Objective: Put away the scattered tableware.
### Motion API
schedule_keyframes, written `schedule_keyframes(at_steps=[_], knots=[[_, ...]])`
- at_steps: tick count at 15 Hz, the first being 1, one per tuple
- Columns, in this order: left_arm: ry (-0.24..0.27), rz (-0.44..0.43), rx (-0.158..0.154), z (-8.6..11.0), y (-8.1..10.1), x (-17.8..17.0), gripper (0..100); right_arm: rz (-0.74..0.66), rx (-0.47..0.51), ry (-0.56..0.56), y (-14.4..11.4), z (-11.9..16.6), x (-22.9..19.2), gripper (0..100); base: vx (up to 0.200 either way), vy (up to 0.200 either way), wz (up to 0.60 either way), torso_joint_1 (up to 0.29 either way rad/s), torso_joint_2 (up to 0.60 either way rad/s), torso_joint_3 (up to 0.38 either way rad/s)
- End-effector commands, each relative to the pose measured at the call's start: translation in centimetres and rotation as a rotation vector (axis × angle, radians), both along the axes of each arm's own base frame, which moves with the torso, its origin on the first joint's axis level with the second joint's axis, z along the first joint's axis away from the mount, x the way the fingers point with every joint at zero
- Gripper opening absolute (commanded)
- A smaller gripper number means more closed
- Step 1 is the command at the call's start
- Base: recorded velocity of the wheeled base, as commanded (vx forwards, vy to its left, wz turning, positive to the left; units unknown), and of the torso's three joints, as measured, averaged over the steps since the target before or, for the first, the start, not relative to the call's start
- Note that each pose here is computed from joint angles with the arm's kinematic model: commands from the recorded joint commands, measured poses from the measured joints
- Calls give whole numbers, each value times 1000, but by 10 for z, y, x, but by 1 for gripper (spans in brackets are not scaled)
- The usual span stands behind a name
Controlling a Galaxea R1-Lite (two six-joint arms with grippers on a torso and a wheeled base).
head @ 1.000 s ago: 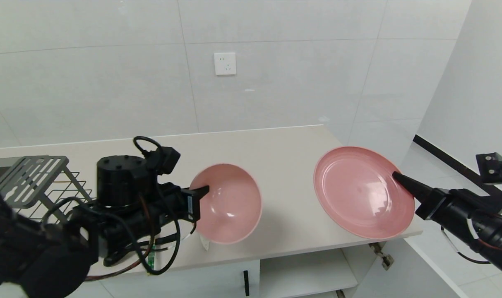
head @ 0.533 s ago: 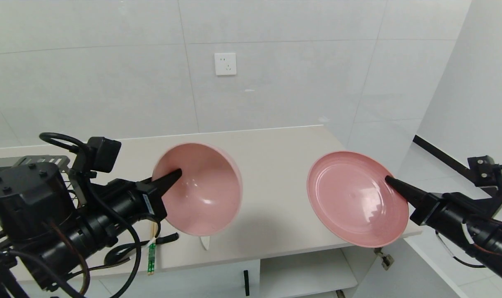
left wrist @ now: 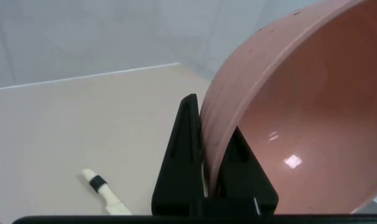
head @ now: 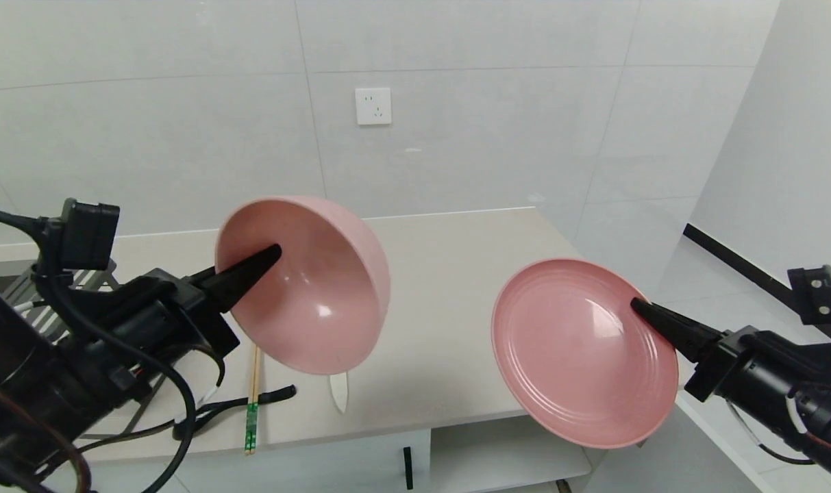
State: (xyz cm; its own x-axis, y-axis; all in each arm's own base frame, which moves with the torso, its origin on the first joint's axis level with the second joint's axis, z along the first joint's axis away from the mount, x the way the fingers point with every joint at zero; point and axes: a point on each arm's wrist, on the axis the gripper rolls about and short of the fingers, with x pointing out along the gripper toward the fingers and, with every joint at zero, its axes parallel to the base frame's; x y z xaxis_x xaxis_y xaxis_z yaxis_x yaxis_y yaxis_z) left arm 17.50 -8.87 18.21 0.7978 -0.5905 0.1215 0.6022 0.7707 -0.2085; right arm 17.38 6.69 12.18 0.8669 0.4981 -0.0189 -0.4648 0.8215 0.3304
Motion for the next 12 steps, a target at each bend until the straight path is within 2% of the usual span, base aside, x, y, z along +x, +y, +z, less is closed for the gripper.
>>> schedule_keyframes(at_steps=[1,2,3,4,5,7,8,10,12], knots=[[55,-32,37,-12,8,-16,0,14,1,-21,1,3,-5,0,0,0,0,0,0,0],[91,-16,74,-20,11,-19,0,12,3,-27,1,5,-4,0,0,0,0,0,0,0],[123,41,133,-30,16,-20,0,9,6,-31,1,5,-3,0,0,0,0,0,0,0],[150,69,168,-39,18,-18,0,12,4,-26,2,5,-3,0,0,0,0,0,0,0],[176,71,216,-50,19,-24,0,17,3,-26,3,4,-2,0,0,0,0,0,0,0],[162,96,341,-62,22,-26,0,15,6,-41,3,7,0,0,0,0,0,0,0,0],[152,100,345,-62,22,-26,0,15,11,-54,3,10,1,0,0,0,0,0,0,0],[95,111,314,-56,22,-25,0,15,19,-78,4,14,3,0,0,0,0,0,0,0],[78,117,302,-54,22,-25,0,15,11,-79,4,14,2,0,0,0,0,0,0,0]])
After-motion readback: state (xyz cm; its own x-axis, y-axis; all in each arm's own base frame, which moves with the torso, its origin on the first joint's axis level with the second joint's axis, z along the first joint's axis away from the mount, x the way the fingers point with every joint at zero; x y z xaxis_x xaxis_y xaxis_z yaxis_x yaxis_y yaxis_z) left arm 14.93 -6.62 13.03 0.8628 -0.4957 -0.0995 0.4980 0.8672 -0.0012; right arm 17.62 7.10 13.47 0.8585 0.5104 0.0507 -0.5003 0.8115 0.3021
